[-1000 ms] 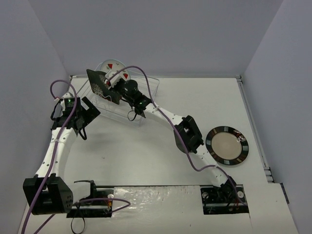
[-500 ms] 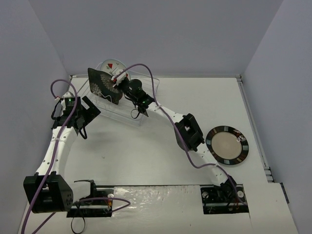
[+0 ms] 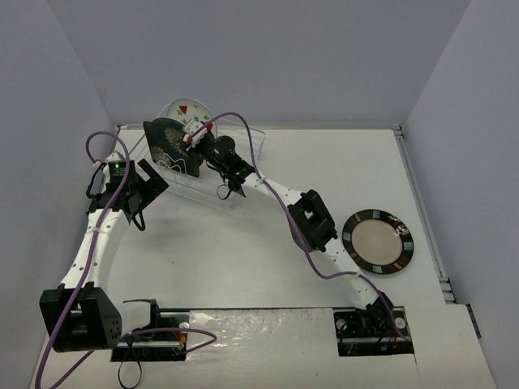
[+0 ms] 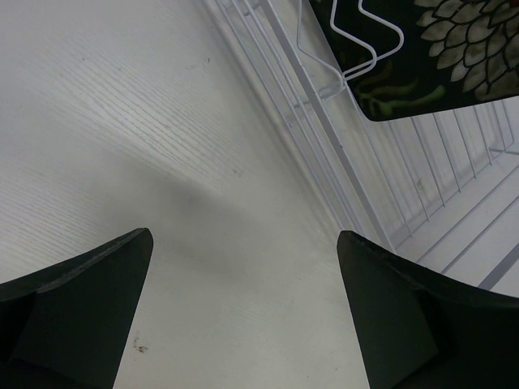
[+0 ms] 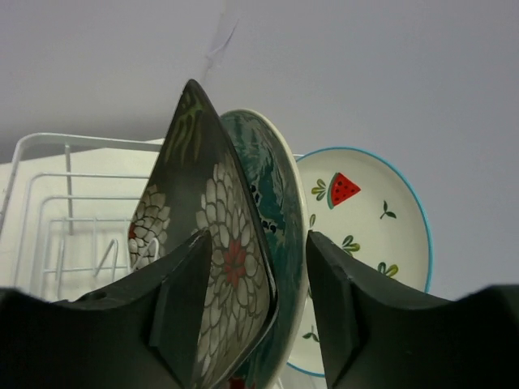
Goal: Load the plates into the dish rack
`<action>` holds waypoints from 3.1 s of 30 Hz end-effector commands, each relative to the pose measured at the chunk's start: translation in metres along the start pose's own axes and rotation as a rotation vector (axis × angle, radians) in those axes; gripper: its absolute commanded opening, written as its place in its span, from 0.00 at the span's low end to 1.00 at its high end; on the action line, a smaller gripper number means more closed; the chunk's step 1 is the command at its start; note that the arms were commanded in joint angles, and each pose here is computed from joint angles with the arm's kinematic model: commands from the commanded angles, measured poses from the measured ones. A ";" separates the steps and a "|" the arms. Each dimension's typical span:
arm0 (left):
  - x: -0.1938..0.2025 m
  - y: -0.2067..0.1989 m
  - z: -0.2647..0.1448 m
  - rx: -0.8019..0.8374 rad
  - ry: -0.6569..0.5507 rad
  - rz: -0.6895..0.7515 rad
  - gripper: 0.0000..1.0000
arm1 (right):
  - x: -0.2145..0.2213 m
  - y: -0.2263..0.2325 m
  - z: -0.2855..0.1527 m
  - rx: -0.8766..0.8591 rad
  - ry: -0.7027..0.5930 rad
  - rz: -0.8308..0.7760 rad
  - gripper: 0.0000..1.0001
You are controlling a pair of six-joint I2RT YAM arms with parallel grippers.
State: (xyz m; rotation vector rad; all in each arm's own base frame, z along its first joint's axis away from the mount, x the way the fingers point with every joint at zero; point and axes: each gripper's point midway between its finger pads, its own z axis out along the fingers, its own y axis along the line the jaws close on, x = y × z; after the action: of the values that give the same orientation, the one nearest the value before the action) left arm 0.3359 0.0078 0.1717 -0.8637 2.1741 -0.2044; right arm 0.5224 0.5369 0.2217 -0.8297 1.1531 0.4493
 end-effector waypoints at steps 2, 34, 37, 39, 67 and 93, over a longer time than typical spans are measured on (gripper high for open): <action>-0.014 -0.014 -0.001 0.060 -0.043 -0.013 0.97 | -0.094 -0.027 0.002 0.095 -0.201 -0.020 0.60; -0.017 -0.061 -0.035 0.236 -0.044 0.184 0.97 | -0.080 -0.233 -0.279 0.804 0.267 0.615 1.00; -0.001 -0.096 -0.044 0.336 0.001 0.277 0.97 | -0.036 -0.255 -0.381 1.067 0.451 0.709 1.00; 0.014 -0.125 -0.053 0.423 0.041 0.343 0.97 | -0.024 -0.270 -0.442 1.206 0.512 0.763 1.00; 0.082 -0.246 -0.047 0.713 0.206 0.624 0.97 | 0.115 -0.148 -0.735 1.738 0.670 1.384 1.00; 0.078 -0.244 -0.034 0.649 0.194 0.628 0.97 | 0.159 -0.101 -0.722 1.651 0.686 1.590 0.31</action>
State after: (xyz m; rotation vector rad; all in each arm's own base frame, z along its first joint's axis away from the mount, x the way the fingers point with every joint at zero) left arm 0.3889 -0.2286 0.2064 0.2010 2.3416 -0.6379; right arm 0.2267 -0.1173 0.0140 1.5431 1.9805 0.2312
